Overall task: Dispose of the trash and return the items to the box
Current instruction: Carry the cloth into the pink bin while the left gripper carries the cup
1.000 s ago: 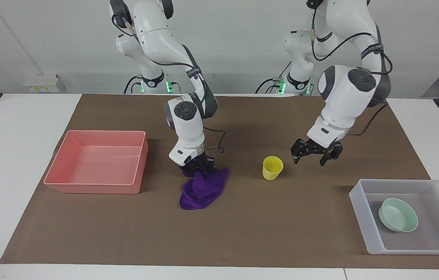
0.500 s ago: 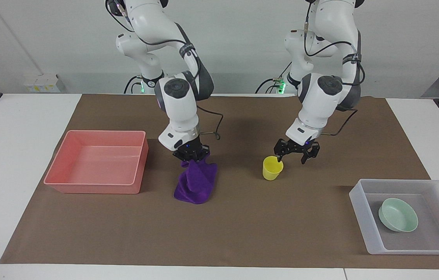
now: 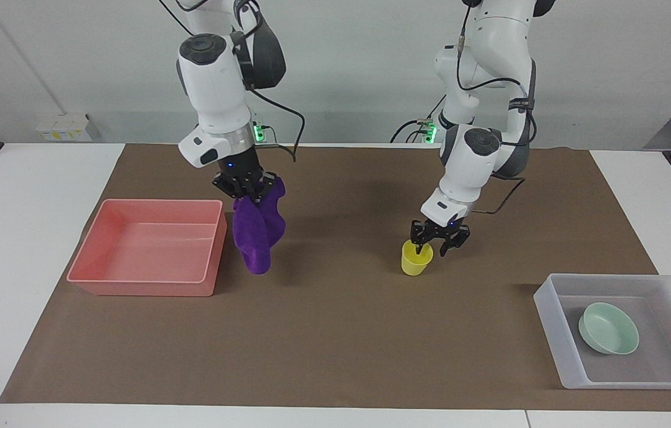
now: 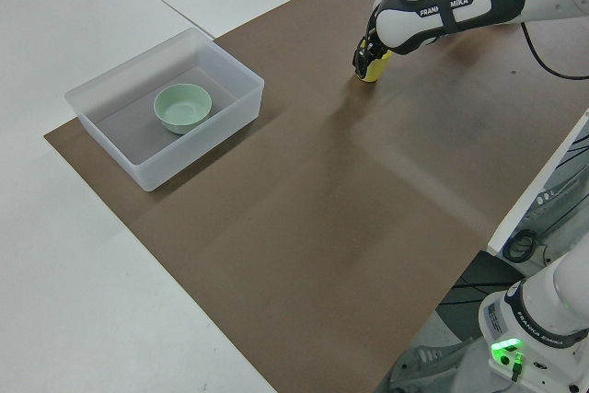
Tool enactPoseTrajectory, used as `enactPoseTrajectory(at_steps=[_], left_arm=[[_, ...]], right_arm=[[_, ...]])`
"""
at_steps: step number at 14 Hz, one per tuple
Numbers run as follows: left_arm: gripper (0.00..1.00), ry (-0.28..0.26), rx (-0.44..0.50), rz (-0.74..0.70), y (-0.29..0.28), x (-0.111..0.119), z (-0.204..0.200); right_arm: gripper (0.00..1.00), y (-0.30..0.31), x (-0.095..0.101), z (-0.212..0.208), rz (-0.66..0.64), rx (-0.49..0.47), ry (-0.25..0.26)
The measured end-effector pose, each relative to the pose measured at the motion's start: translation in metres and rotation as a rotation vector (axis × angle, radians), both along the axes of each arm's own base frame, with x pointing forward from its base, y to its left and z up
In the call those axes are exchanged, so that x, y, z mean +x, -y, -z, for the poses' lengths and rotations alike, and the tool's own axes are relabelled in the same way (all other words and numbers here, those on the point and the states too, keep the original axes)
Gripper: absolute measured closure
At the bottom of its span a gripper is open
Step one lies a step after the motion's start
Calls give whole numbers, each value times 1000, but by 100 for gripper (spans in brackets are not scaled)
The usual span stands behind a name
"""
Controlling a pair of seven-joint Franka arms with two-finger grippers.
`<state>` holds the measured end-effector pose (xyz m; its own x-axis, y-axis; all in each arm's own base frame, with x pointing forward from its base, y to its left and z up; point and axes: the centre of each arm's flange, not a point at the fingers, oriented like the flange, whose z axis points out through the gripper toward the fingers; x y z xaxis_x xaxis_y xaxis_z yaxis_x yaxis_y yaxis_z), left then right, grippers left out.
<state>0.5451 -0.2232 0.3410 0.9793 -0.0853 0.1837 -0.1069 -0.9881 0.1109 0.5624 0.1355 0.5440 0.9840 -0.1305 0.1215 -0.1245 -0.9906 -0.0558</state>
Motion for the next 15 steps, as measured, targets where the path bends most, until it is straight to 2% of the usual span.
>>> enactPoseTrajectory(at_steps=[4,7,9,12,14,15], left_arm=[[97,19,-6,-4,-1,3,-6],[97,65,-21,-29,-13,14,-32],[97,110,-34,-74,-38,33,-59],[97,178,-25,-109,-97,65,-91],[97,189,1,-114,-146,85,-110],[97,176,14,-115,-170,95,-121]], right_arm=[[92,86,-2,-21,-6,-44,-1],[92,151,-2,-20,-51,-65,-11],[92,189,-5,-10,-54,-72,-23],[92,223,-10,27,-22,-71,-42],[92,227,-10,57,-17,-71,-44],[92,226,-10,72,-19,-71,-44]])
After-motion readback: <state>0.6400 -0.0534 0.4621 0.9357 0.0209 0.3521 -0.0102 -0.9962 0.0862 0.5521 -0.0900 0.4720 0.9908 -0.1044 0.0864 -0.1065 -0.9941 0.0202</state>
